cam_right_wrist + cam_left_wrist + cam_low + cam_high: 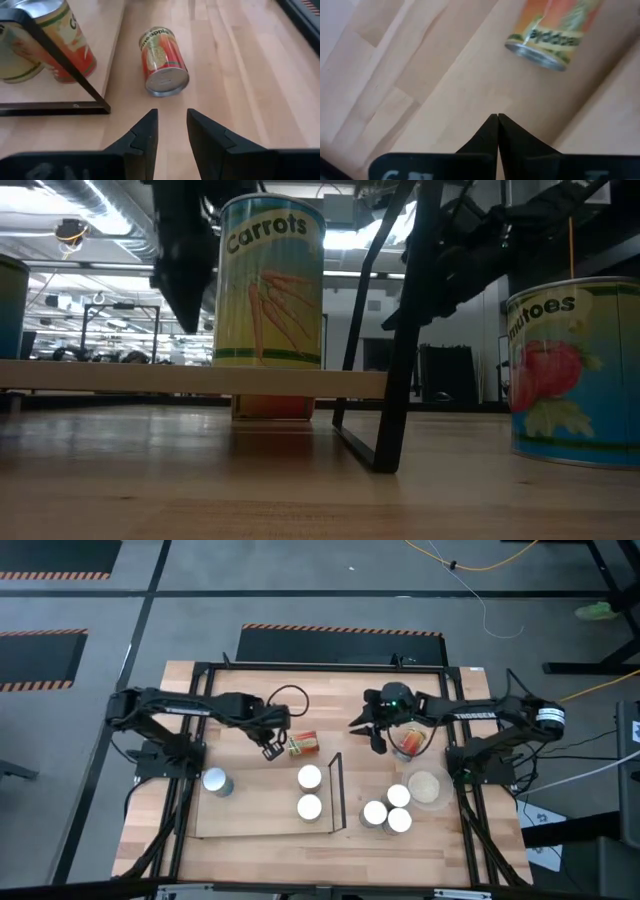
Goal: Pick and place cans onto a shelf
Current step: Put the pineapple can on the shelf
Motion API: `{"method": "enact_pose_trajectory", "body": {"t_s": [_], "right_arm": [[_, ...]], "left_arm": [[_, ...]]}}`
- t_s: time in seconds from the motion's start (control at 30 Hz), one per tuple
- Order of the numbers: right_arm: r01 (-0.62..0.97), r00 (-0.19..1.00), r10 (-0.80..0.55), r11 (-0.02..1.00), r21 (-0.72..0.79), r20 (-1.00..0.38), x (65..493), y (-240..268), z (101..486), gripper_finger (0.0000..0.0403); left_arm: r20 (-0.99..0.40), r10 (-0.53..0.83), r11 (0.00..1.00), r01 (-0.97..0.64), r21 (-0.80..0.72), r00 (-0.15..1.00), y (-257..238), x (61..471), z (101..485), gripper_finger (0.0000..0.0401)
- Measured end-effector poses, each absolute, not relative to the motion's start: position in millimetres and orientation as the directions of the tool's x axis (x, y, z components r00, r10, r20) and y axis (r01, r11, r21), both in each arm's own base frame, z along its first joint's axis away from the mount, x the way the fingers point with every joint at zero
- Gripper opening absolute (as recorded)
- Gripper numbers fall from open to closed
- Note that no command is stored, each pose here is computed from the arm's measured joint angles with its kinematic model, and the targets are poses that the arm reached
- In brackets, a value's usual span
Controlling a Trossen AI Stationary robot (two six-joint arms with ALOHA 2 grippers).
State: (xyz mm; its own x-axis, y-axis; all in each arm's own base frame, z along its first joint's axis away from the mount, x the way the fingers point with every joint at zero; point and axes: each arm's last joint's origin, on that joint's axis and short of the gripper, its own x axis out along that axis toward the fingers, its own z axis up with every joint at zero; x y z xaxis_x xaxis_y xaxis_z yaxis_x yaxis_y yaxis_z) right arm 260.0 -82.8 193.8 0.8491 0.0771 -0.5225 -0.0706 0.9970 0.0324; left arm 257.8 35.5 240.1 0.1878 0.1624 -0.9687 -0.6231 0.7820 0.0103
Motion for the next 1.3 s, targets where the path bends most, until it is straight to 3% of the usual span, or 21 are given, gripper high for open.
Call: {"method": "enact_pose_trajectory", "body": {"t_s": [0.17, 0.4, 1.03, 1.3], "right_arm": [[-0.063, 0.839, 0.084, 0.996, 0.057, -0.538, 269, -86, 178, 0.0108], [-0.116, 0.824, 0.155, 0.988, 0.106, -0.545, 278, -87, 158, 0.0108], [-0.134, 0.871, 0.192, 0.978, 0.157, -0.452, 303, -94, 117, 0.0108], [-0.119, 0.896, 0.195, 0.971, 0.207, -0.399, 312, -94, 106, 0.0108]], "left_arm": [[-0.974, 0.151, 0.806, -0.591, 0.022, 0.171, 41, 276, 219, 0.0001], [-0.964, 0.116, 0.838, -0.544, -0.035, 0.24, 42, 297, 201, 0.0001], [-0.968, 0.111, 0.816, -0.576, -0.039, 0.223, 38, 293, 186, 0.0001], [-0.945, 0.124, 0.817, -0.572, -0.076, 0.304, 39, 300, 186, 0.0001]]}}
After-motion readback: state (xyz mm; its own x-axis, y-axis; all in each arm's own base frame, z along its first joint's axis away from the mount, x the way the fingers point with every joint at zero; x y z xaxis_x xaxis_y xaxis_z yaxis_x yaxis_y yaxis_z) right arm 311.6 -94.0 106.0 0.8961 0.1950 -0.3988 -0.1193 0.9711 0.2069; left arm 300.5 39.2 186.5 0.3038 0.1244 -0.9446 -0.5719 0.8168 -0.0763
